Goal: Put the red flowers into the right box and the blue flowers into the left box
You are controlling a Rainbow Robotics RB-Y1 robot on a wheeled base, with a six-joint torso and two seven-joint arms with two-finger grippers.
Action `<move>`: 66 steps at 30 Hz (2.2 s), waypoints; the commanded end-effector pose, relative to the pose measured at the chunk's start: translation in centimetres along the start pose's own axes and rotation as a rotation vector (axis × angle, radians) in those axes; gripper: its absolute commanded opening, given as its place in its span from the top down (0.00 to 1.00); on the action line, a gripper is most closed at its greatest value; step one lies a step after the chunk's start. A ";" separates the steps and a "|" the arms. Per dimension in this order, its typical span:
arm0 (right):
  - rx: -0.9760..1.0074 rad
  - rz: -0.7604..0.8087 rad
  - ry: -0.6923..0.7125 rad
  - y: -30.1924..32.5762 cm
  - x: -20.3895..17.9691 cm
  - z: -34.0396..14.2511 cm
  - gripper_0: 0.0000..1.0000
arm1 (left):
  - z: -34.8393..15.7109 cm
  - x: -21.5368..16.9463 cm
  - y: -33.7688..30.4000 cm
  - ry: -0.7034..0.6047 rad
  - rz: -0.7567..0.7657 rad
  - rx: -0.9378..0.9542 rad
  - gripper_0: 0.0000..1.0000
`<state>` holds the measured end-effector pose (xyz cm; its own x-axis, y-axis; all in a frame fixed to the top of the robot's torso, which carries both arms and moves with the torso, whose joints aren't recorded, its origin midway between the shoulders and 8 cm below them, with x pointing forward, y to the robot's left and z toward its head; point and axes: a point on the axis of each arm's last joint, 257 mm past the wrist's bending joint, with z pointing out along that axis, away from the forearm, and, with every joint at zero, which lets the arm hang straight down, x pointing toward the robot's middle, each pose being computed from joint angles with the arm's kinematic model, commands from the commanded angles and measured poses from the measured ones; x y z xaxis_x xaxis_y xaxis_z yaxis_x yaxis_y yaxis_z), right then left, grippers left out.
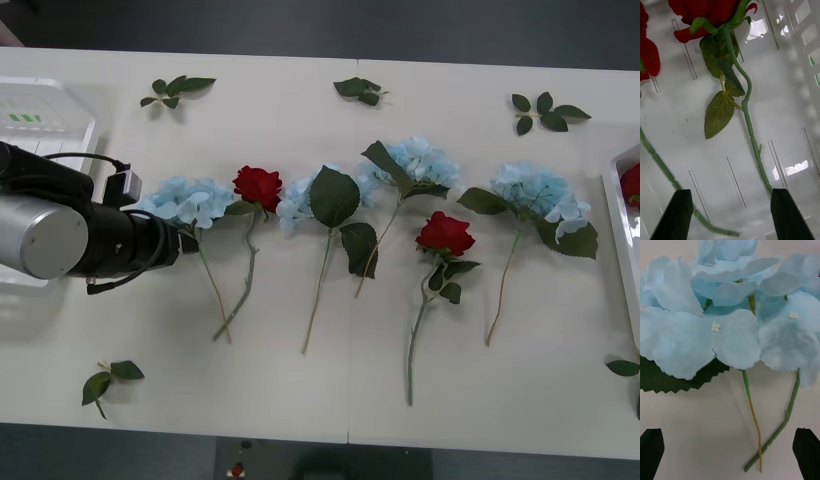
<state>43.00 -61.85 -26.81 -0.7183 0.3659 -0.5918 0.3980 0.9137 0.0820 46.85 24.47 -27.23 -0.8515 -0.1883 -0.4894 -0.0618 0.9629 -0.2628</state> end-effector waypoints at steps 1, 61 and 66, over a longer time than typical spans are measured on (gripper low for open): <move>-0.009 -0.038 -0.044 0.9 -2.8 -1.9 0.00 | 0.6 -2.3 -0.6 -0.037 -0.054 0.005 0.00; -0.126 0.145 0.300 30.1 8.8 -1.6 0.00 | 3.4 -7.4 -2.0 -0.116 0.001 -0.123 1.00; -0.121 0.135 0.297 30.6 9.7 -0.2 0.00 | -1.7 -9.2 -1.3 -0.131 0.029 -0.135 1.00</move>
<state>47.57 -30.50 -30.05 -0.8261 0.4724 -0.3072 0.4172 0.8792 0.2301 53.04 23.21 -26.17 -0.8258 -0.1719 -0.5371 -0.1097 0.9832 -0.1460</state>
